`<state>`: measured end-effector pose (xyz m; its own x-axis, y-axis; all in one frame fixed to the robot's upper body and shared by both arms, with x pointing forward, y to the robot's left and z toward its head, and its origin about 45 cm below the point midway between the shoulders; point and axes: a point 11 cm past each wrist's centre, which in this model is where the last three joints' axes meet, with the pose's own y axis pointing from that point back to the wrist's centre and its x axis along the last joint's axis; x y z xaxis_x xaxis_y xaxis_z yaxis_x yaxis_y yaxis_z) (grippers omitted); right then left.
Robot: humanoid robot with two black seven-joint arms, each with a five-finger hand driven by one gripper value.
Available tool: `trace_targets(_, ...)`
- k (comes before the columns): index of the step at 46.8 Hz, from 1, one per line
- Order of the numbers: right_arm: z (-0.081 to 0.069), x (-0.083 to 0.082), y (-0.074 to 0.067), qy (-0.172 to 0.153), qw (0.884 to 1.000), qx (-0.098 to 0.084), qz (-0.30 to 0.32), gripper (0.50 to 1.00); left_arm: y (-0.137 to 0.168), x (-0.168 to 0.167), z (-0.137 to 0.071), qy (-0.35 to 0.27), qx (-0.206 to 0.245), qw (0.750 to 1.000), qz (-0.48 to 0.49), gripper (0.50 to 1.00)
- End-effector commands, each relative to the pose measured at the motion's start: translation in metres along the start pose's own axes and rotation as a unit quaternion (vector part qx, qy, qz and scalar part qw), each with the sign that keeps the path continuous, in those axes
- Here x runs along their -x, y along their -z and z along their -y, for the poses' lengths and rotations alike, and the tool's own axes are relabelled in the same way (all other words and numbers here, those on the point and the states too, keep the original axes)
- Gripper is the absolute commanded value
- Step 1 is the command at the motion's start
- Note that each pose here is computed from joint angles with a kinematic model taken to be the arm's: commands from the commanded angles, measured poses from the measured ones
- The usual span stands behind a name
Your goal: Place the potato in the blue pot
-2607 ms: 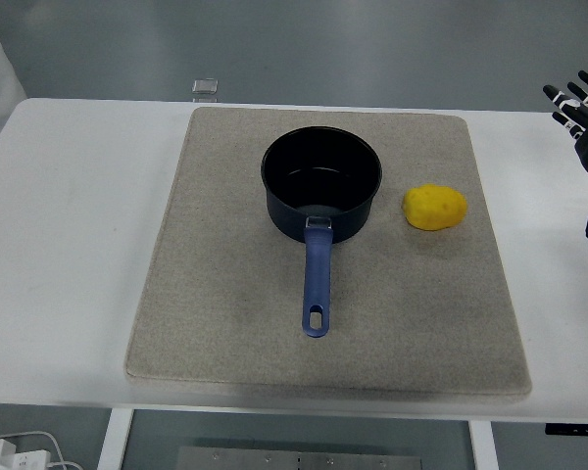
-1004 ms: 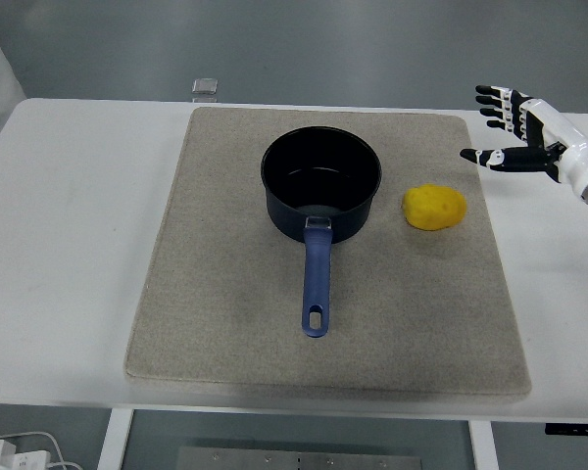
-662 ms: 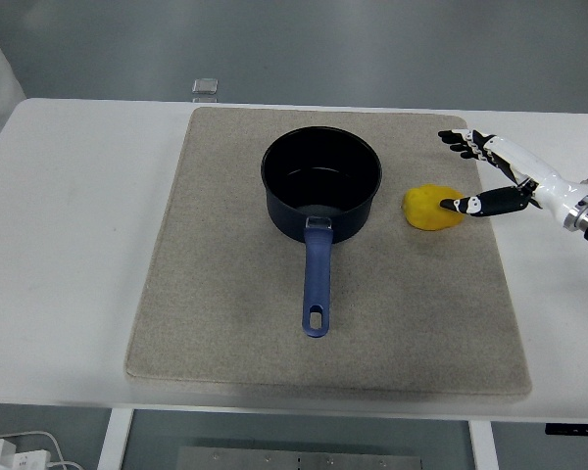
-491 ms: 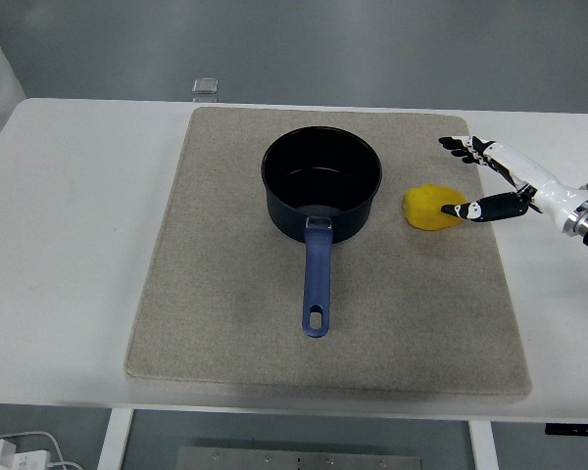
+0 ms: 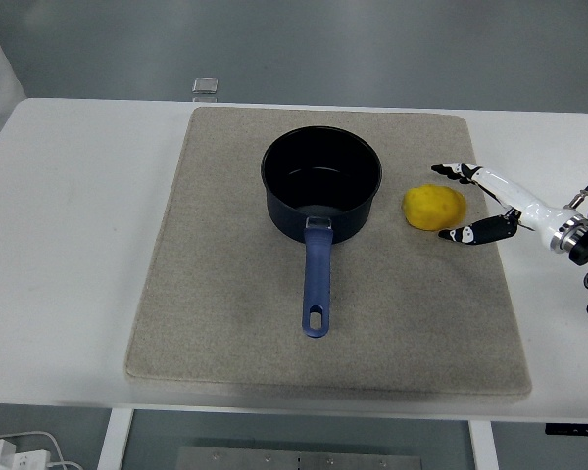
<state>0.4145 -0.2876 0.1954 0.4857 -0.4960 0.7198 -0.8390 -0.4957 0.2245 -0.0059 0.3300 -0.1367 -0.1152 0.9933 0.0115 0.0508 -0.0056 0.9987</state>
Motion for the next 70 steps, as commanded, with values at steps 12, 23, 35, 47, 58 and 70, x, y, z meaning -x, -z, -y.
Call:
trace_targets(12,0.012,0.004,0.005,0.003,1.0,-0.004,0.0,0.893,0.0,0.0,0.0,0.0,0.0,1.0,0.0,0.999)
trace_targets(23,0.012,0.009,0.005,0.03,0.999,-0.011,-0.004,0.656,0.0,0.0,0.0,0.0,0.0,1.0,0.0,0.999)
trace_targets(35,0.009,0.01,-0.004,0.044,0.999,0.002,0.0,0.5,0.0,0.0,0.0,0.0,0.0,1.0,0.0,0.999)
trace_targets(47,0.009,0.007,-0.008,0.045,0.999,0.011,0.007,0.5,0.0,0.0,0.0,0.0,0.0,1.0,0.0,0.999)
trace_targets(58,0.01,0.005,-0.007,0.045,0.999,0.01,0.012,0.5,0.0,0.0,0.0,0.0,0.0,1.0,0.0,0.999)
trace_targets(70,0.016,-0.011,0.003,0.025,0.998,0.004,0.057,0.5,0.0,0.0,0.0,0.0,0.0,1.0,0.0,0.999)
